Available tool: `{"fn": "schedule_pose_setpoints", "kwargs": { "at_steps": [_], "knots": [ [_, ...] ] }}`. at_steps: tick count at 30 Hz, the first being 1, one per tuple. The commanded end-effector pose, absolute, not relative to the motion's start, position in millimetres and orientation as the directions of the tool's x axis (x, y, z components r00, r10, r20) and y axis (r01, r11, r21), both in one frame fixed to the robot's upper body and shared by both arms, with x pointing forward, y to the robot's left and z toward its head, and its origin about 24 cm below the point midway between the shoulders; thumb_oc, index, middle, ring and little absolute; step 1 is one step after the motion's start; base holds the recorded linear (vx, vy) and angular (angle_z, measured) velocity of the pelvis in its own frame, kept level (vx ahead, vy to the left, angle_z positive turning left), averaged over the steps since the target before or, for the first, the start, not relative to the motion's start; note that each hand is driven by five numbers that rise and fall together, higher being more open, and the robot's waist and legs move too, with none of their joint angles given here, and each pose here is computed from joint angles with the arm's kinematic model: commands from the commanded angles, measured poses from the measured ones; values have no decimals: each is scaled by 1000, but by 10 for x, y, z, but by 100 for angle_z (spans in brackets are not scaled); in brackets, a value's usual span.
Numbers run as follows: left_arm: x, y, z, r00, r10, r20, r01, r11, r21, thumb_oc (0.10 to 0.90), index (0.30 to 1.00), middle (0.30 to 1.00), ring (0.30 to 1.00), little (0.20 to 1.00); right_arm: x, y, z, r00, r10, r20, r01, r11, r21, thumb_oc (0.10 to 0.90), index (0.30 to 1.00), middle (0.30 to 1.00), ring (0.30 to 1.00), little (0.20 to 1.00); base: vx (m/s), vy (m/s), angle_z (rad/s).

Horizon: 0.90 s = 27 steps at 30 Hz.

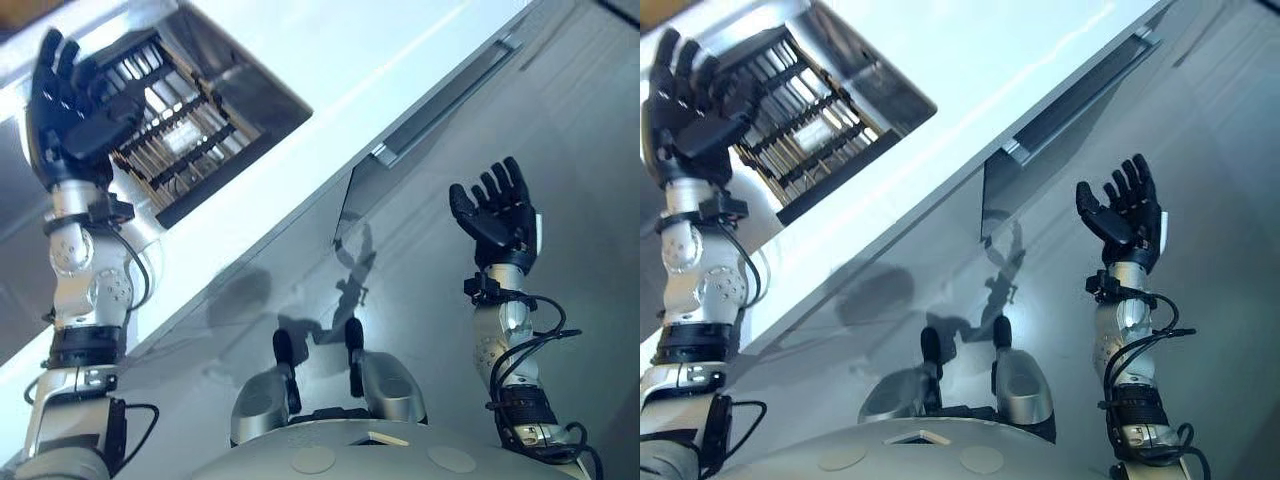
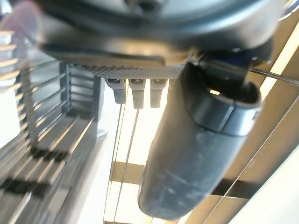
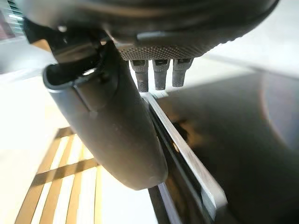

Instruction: Pick up plates and place into dishwasher.

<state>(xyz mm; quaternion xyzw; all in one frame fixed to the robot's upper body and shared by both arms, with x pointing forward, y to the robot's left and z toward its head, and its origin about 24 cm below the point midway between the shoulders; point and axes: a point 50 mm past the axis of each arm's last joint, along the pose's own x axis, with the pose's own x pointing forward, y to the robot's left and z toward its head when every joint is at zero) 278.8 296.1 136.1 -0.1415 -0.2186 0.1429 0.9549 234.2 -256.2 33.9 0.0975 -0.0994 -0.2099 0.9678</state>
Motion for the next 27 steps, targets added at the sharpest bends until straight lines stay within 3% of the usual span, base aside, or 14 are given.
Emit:
{"fn": "schedule_pose_setpoints", "kwargs": {
  "at_steps": [1,4,9,13,17,22,27],
  "knots": [
    [2746,2925,1496,813,317,488,-175,933,-315,800,900,900,900,900,2300,-2734,562,809,-495,319,467,869,164,800,900,900,900,900,-23,-14,-7],
    [2747,2914,1408,822,322,469,-177,928,-327,800,900,900,900,900,2255,-2797,358,815,-533,227,523,845,111,800,900,900,900,900,-23,-19,-8],
    [2764,2930,1258,846,328,421,-181,918,-353,800,900,900,900,900,2016,-2874,-368,814,-551,-187,554,832,-40,800,900,900,900,900,-5,-35,-12],
    [2792,2909,1237,858,313,406,-157,915,-372,800,900,900,900,900,1762,-2882,-760,756,-498,-424,507,856,-101,800,900,900,900,900,7,-41,-4],
    [2854,2848,1276,856,292,427,-120,915,-385,800,900,900,900,900,1316,-2838,-1200,611,-406,-680,429,891,-146,800,900,900,900,900,8,-18,-1],
    [2900,2787,1420,846,268,461,-90,924,-372,800,900,900,900,900,981,-2719,-1432,467,-337,-817,255,937,-241,800,900,900,900,900,0,0,0],
    [2930,2723,1533,835,258,487,-67,925,-375,800,900,900,900,900,861,-2595,-1521,414,-260,-872,166,964,-208,800,900,900,900,900,0,-5,3]
  ]
}}
